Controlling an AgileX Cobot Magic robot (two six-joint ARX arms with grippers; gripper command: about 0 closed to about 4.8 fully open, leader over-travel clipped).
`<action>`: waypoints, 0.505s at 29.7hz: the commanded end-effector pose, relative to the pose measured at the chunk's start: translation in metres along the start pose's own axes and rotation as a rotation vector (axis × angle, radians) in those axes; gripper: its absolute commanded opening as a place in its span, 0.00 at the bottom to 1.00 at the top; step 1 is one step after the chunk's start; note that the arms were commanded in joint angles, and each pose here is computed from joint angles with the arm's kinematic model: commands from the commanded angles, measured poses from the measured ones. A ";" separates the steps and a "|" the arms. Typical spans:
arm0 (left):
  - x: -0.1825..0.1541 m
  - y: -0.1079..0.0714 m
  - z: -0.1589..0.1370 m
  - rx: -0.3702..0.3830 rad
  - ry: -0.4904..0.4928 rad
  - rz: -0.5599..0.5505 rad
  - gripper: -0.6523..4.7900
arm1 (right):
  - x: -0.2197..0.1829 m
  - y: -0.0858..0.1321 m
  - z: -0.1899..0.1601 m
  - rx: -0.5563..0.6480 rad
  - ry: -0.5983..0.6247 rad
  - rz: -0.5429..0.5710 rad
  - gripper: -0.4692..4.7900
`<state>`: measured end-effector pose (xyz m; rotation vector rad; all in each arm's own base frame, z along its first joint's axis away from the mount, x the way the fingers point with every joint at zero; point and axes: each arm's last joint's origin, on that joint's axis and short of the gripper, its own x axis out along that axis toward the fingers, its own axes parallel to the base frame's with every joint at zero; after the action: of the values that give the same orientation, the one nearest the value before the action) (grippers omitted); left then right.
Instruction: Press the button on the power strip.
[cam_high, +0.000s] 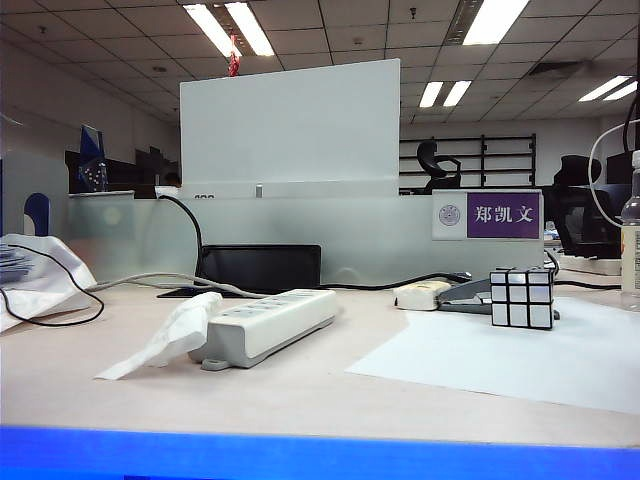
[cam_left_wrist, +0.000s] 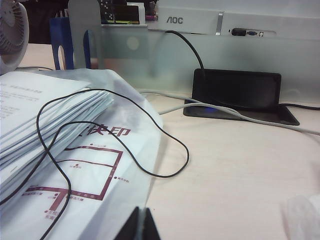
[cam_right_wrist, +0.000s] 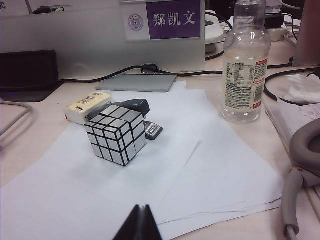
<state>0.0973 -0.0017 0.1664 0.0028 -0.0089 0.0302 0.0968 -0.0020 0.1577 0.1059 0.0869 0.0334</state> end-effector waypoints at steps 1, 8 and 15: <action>0.000 0.000 0.002 -0.004 -0.014 -0.003 0.11 | 0.000 0.000 0.001 0.002 -0.013 0.004 0.09; 0.000 0.000 0.002 -0.004 -0.014 -0.003 0.11 | 0.000 0.001 0.001 0.022 -0.014 0.013 0.09; -0.001 0.000 0.009 -0.110 -0.075 -0.008 0.11 | -0.003 0.013 0.008 0.083 -0.027 0.424 0.09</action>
<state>0.0973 -0.0017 0.1674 -0.0325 -0.0197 0.0294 0.0956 0.0061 0.1624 0.2161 0.0717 0.3160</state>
